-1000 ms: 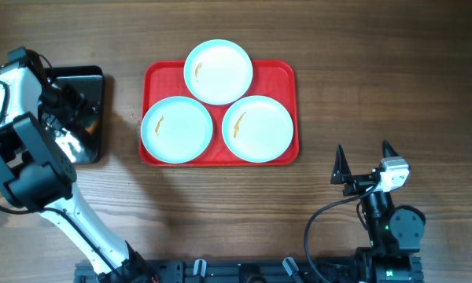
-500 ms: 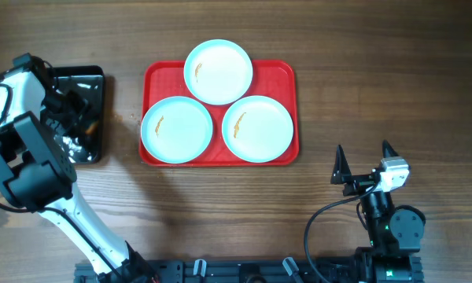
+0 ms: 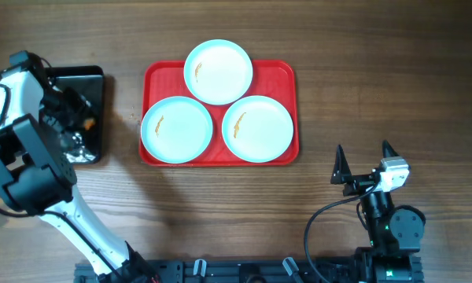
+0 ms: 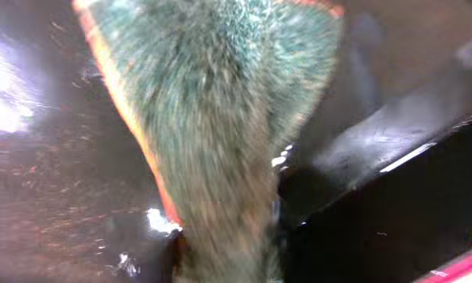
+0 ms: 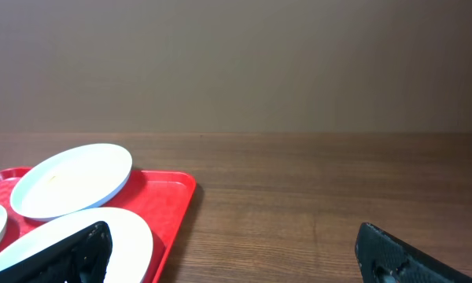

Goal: Clean dirty plates on tray and stack at the side
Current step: 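Scrub the black pan's surface with the sponge in the left gripper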

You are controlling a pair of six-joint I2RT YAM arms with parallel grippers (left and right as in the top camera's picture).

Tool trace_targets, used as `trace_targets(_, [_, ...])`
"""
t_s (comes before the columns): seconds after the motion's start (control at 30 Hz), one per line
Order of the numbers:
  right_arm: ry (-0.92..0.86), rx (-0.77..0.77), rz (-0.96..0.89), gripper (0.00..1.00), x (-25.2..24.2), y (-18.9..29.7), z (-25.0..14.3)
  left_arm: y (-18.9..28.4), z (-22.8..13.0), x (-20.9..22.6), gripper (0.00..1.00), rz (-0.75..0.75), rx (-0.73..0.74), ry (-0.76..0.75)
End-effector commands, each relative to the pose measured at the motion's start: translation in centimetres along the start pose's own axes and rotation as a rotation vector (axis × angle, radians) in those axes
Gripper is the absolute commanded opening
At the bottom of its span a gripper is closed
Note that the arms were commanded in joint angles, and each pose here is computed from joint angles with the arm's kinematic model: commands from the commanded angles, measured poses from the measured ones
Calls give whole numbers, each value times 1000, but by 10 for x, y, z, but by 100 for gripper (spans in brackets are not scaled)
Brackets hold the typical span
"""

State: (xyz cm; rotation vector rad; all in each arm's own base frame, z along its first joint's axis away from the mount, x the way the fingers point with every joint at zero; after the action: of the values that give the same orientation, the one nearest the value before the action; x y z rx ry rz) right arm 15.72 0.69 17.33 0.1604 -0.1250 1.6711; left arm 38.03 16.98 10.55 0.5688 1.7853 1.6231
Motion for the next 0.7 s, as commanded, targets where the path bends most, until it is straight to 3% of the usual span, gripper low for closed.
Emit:
trace_targets(0.0, [14,-15,-10,100,-1,0,2,27,10,5,100,50,-127,-7])
trace_targets(0.2, [14,-15,-10,100,-1,0,2,22,18,7,99,92,-171,-6])
trace_targets(0.5, [14,-15,-10,100,-1,0,2,20,18,7,77,92,-169,-5])
trace_targets(0.67, [14,-15,-10,100,-1,0,2,10,17,9,76,90,-173,-6])
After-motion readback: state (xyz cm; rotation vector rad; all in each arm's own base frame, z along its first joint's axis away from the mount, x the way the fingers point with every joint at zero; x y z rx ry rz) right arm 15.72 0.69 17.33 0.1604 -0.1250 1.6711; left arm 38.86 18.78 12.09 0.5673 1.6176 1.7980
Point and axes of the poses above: each gripper's point midway between its finger pads, its own y axis back along the fingers, its own x axis along the line the jaws close on, z = x × y, the point moved 9 cm from there along y, back along the fingers, and after that the axes turned 8 degrees about -y, right-handed, at the moved point
